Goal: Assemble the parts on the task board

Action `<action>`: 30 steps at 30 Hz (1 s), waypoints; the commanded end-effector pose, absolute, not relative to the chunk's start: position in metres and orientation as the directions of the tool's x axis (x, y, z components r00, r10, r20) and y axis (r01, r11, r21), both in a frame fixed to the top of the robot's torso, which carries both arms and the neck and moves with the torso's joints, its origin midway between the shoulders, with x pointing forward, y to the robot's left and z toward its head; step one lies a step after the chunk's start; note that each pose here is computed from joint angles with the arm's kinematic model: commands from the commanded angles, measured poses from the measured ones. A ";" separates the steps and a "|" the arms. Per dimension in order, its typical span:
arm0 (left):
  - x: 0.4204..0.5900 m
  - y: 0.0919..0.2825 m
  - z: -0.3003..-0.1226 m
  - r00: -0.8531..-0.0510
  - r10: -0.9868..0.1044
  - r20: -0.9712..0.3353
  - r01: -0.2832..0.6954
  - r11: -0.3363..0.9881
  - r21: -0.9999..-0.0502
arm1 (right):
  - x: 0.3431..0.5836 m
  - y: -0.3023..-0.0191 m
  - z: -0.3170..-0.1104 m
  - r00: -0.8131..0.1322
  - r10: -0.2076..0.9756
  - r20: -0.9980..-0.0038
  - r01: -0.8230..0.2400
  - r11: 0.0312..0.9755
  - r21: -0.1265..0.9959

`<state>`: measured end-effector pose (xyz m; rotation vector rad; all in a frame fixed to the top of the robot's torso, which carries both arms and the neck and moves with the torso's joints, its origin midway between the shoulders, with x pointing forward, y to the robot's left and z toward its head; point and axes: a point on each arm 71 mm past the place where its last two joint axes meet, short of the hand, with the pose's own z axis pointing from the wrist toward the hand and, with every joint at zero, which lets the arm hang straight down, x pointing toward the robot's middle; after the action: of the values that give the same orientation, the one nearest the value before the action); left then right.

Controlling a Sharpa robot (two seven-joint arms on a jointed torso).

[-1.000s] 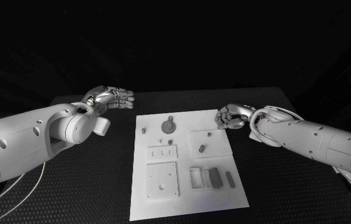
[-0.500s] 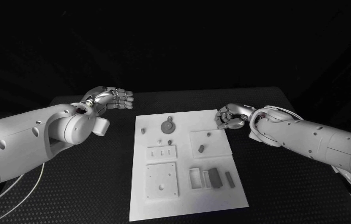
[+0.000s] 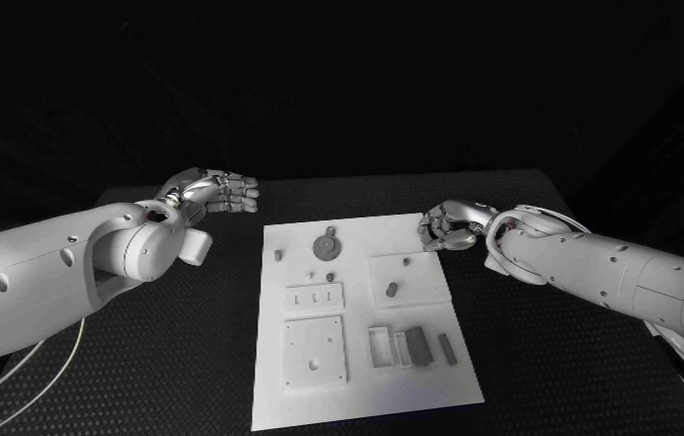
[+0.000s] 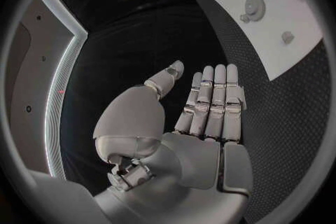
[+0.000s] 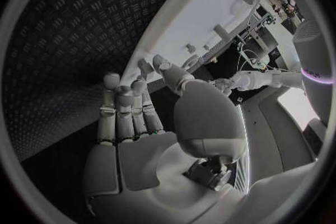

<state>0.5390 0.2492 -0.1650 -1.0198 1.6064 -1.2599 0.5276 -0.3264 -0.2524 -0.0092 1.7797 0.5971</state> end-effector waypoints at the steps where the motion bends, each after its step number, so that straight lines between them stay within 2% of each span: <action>1: 0.539 0.247 -0.164 -0.335 -0.934 -0.125 -0.095 0.166 -0.982 | 0.527 -0.326 -0.254 -0.311 0.296 -0.903 -0.320 0.862 0.392; 30: 0.539 0.248 -0.164 -0.336 -0.933 -0.126 -0.099 0.168 -0.981 | 0.526 -0.324 -0.255 -0.333 0.298 -0.895 -0.322 0.856 0.405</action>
<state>0.5390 0.2501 -0.1653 -1.0216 1.6099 -1.2545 0.5272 -0.3264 -0.2533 -0.0079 1.7878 0.6088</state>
